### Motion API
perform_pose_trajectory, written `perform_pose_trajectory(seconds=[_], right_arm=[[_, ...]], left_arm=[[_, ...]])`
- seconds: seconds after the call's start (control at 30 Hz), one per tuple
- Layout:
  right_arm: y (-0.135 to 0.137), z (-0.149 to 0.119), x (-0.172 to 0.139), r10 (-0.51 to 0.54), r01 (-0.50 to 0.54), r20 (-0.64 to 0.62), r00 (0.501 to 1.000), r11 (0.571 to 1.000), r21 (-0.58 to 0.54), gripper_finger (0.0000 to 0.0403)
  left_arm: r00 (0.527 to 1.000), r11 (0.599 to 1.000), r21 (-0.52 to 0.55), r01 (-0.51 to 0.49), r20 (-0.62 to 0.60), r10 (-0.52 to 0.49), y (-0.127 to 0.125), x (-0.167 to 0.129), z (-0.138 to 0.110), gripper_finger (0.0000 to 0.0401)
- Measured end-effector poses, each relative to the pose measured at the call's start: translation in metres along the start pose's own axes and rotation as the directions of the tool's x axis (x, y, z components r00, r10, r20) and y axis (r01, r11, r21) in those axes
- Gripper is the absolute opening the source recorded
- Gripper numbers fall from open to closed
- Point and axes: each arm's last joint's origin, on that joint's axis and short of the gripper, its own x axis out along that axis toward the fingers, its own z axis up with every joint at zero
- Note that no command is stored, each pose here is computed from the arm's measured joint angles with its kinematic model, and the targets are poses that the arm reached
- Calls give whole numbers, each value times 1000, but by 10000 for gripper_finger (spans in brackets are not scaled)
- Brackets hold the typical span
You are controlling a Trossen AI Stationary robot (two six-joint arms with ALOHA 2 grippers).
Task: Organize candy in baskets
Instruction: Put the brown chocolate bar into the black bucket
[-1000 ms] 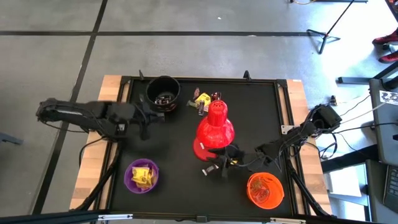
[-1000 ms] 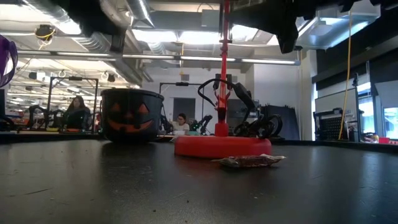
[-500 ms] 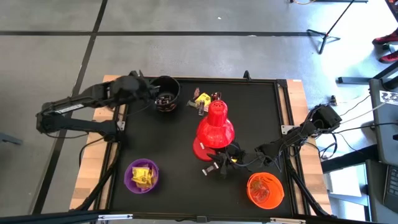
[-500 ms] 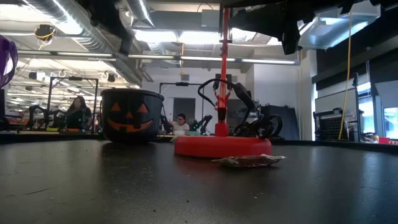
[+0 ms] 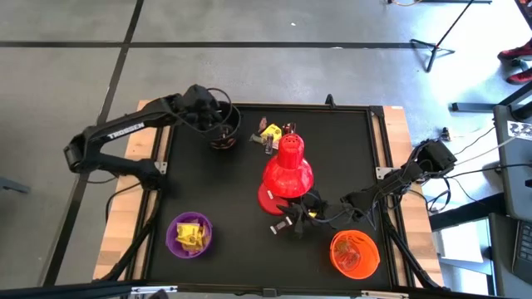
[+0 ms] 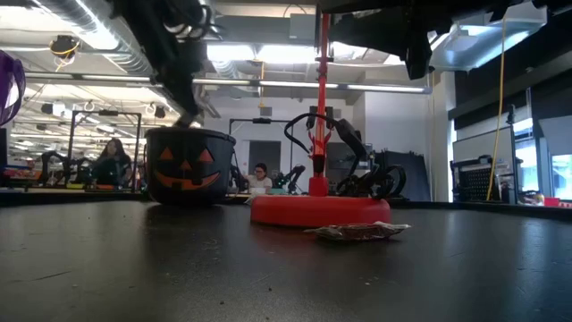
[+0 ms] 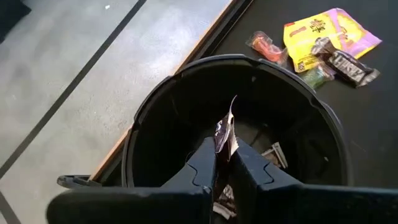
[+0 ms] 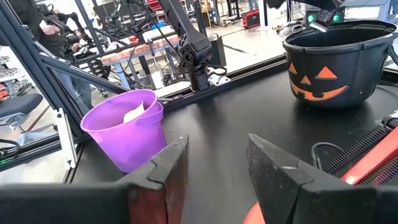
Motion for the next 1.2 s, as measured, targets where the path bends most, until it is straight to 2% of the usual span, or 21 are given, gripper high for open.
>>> perform_pose_trajectory(seconds=[0.2,0.57,0.63,0.7,0.8,0.93,1.1,1.2], right_arm=[[0,0,0,0,0,0,1000,1000,0,156],[0,0,0,-1,1,0,1000,1000,0,156],[0,0,0,-1,1,0,1000,1000,0,156],[0,0,0,-1,1,0,1000,1000,-1,156],[-1,-1,0,-9,9,-8,1000,1000,-10,156],[-3,-1,2,-33,33,-7,999,999,-12,156],[-6,0,4,-45,45,-4,999,999,-8,156],[-6,0,4,-45,45,-5,999,999,-9,156]], left_arm=[[1000,1000,-22,-18,19,19,3,10,5,27],[999,1000,-19,-17,28,17,3,10,6,148],[999,1000,-15,19,34,-18,0,9,6,157],[992,994,-5,108,61,-107,-4,3,9,159],[950,959,8,284,132,-282,-13,-11,16,158],[856,890,66,450,251,-452,-34,-35,25,154],[732,808,201,554,345,-587,-71,-67,28,152],[683,778,262,571,373,-628,-95,-84,25,152]])
